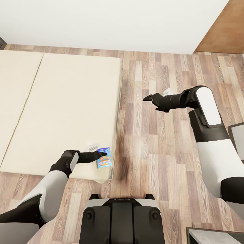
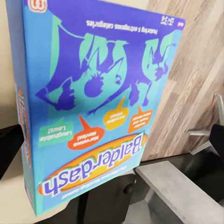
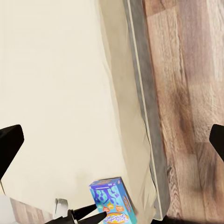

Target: Put all the toys in the child's room - the three board games (two on the bed and one on the table), the two jigsaw puzzles on the table, and the tennis ball on the table - inside the toy box on the table in the child's room.

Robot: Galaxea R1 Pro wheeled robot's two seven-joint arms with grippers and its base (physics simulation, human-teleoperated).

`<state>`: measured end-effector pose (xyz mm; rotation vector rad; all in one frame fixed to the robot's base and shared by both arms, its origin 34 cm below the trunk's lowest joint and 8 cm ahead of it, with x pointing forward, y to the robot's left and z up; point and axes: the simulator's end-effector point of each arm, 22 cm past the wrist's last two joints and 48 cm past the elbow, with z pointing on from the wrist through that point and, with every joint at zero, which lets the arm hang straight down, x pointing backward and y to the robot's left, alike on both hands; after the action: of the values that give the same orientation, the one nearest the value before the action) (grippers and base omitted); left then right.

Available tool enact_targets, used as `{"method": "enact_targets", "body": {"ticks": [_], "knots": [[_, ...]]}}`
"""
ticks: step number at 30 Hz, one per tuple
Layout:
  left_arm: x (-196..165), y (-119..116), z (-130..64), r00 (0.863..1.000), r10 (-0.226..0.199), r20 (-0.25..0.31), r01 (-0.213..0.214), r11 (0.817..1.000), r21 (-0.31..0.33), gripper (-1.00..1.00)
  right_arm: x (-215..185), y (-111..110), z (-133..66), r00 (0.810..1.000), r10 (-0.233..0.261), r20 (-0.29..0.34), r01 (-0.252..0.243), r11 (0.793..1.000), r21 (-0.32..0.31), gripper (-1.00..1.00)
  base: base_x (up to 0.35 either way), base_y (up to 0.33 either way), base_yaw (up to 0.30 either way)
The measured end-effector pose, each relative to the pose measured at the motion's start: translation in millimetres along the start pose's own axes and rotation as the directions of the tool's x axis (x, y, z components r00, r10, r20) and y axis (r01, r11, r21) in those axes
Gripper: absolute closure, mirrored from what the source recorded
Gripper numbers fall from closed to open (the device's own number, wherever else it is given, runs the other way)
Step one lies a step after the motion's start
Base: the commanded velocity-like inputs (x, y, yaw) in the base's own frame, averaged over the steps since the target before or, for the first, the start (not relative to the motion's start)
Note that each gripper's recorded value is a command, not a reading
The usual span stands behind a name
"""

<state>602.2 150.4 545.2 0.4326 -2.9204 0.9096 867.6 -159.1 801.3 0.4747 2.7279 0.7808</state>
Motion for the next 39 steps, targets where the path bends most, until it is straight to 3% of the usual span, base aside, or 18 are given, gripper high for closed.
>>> {"method": "enact_targets", "body": {"ticks": [20, 27, 39], "knots": [[0.8, -1.4, 0.0, 1.0, -0.005, -0.003, 0.005, 1.0, 0.007, -1.0, 0.1, 0.3, 0.0, 1.0, 0.0, -0.001, 0.0, 1.0, -0.001, -1.0, 0.0, 0.0, 0.0], [0.7, -15.0, -0.5, 1.0, -0.004, -0.004, 0.005, 0.998, 0.068, -1.0, 0.2, 0.3, 0.0, 1.0, 0.0, -0.001, 0.0, 1.0, -0.001, -1.0, 0.0, 0.0, 0.0], [1.2, -17.9, -0.6, 1.0, -0.003, -0.005, 0.004, 0.997, 0.081, -1.0, 0.2, 0.3, 0.0, 1.0, 0.0, -0.001, 0.0, 1.0, -0.001, -1.0, 0.0, 0.0, 0.0]]}}
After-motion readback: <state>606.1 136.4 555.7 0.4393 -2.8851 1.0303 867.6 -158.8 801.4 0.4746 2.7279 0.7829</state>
